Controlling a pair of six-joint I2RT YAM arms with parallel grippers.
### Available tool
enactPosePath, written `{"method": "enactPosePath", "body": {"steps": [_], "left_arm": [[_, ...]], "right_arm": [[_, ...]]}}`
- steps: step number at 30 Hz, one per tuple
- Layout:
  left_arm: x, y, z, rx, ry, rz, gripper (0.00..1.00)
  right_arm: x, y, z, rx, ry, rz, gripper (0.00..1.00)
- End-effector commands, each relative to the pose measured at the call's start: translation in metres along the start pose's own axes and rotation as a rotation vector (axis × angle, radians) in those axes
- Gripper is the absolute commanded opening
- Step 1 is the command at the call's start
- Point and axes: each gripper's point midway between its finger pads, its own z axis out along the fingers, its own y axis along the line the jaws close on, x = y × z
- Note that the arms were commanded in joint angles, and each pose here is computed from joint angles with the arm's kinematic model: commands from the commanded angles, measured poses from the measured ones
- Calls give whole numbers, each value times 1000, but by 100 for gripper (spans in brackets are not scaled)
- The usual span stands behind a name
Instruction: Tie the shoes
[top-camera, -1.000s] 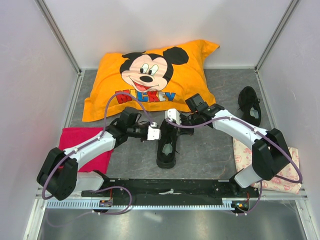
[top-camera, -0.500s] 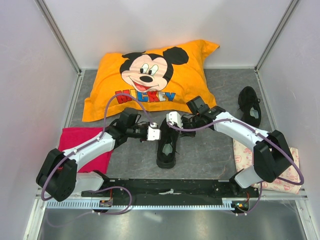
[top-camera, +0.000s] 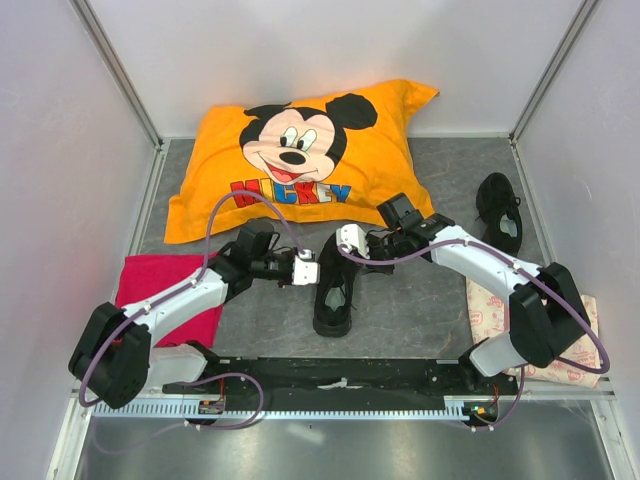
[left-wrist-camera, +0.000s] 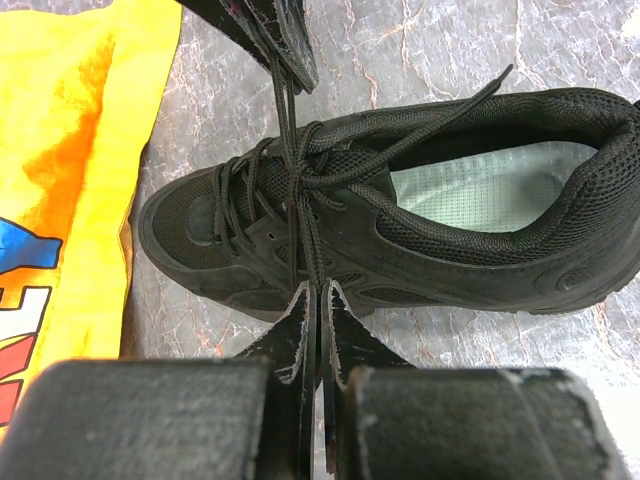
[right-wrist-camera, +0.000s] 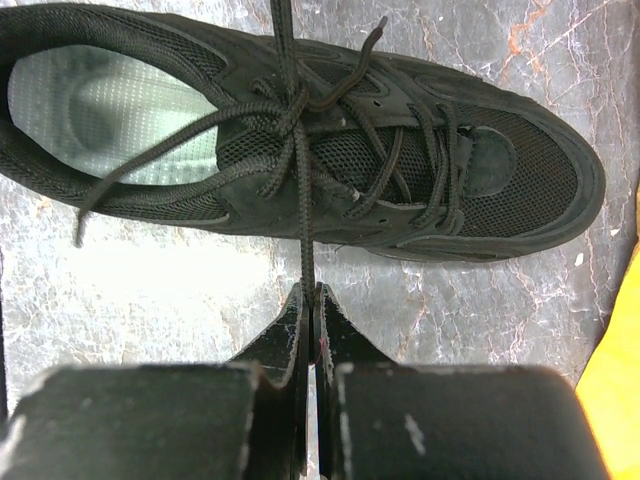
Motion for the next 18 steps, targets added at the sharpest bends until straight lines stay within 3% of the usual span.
{"method": "enactPosePath", "body": {"steps": [1,18], "left_arm": [[9,-3,-7,-7,36,19,2],[20,-11,-9,12,58,17,1]], "right_arm": [[16,0,-11,20,47,0,0],[29,0,-13,18,65,-7,0]]}}
